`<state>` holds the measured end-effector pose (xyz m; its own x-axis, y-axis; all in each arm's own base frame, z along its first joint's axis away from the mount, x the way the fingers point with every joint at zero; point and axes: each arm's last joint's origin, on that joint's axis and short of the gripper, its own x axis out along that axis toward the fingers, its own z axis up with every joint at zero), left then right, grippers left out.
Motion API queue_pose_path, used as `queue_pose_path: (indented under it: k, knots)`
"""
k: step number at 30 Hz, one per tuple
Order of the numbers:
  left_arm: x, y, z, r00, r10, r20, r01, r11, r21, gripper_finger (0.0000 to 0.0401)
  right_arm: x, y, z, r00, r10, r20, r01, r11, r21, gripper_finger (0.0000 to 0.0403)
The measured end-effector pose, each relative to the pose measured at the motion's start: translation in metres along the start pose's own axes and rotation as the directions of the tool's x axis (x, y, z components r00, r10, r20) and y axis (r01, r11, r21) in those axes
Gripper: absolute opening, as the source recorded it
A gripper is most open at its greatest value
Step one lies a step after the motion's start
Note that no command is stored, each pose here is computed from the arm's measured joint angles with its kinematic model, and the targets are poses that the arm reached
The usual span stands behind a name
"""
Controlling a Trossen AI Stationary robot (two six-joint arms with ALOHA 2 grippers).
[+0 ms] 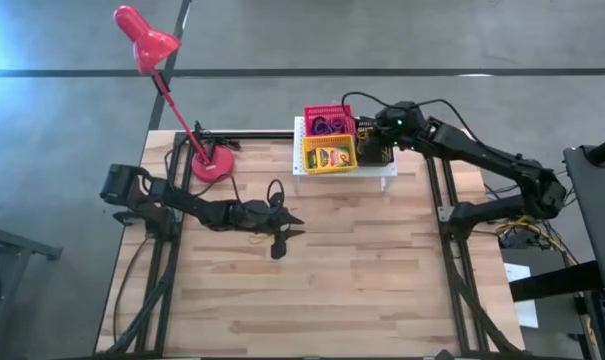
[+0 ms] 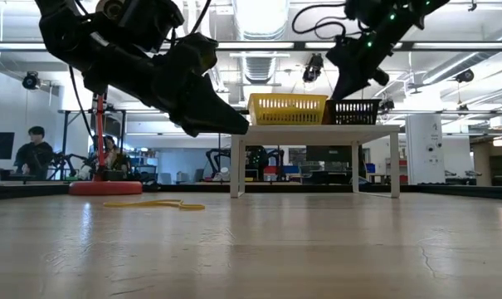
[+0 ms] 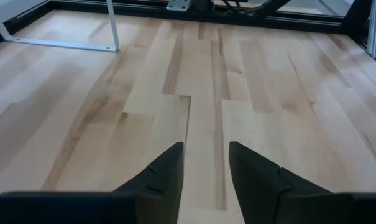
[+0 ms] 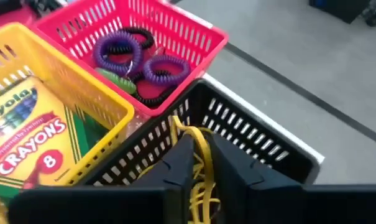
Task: Pick & Place Office Desk Supplies
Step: Put the yellow rubber band into the black bin on the shelf
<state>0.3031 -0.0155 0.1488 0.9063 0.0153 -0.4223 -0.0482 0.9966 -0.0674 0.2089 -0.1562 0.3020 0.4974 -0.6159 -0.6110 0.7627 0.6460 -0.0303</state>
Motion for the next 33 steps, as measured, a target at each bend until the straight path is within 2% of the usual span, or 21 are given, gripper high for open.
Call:
queue_pose_path:
  k: [5,10,13,17,20,24,28,33]
  knots:
    - [-0.006,0.000,0.005,1.000,-0.001,0.002,0.001,1.000,0.000,0.0129,-0.020,-0.003,0.007,0.997,-0.023,0.071,0.024,1.000,-0.013,0.0102]
    - [-0.025,0.000,0.014,0.998,0.030,-0.054,-0.030,1.000,0.006,0.0129,-0.047,0.009,-0.001,0.986,0.051,0.156,-0.045,0.998,-0.044,0.0134]
    - [-0.042,0.000,0.015,0.988,0.088,-0.125,-0.086,0.996,0.024,0.0129,-0.057,0.022,-0.015,0.979,0.095,0.178,-0.085,0.994,-0.062,0.0138]
    - [-0.063,-0.002,0.014,0.963,0.169,-0.210,-0.157,0.985,0.071,0.0129,-0.062,0.042,-0.041,0.973,0.106,0.206,-0.084,0.990,-0.113,0.0133]
    - [-0.073,-0.003,0.011,0.944,0.191,-0.268,-0.171,0.981,0.096,0.0129,-0.061,0.057,-0.062,0.967,0.131,0.217,-0.101,0.984,-0.147,0.0124]
    - [-0.076,-0.002,0.010,0.937,0.194,-0.290,-0.183,0.981,0.067,0.0129,-0.055,0.067,-0.083,0.971,0.083,0.226,-0.044,0.984,-0.172,0.0114]
    - [-0.075,-0.002,0.014,0.947,0.209,-0.243,-0.202,0.978,0.054,0.0129,-0.050,0.063,-0.076,0.970,0.065,0.234,-0.025,0.985,-0.171,0.0116]
    - [-0.074,-0.002,0.018,0.954,0.225,-0.200,-0.221,0.974,0.045,0.0129,-0.040,0.049,-0.047,0.970,0.165,0.180,-0.122,0.967,-0.225,0.0148]
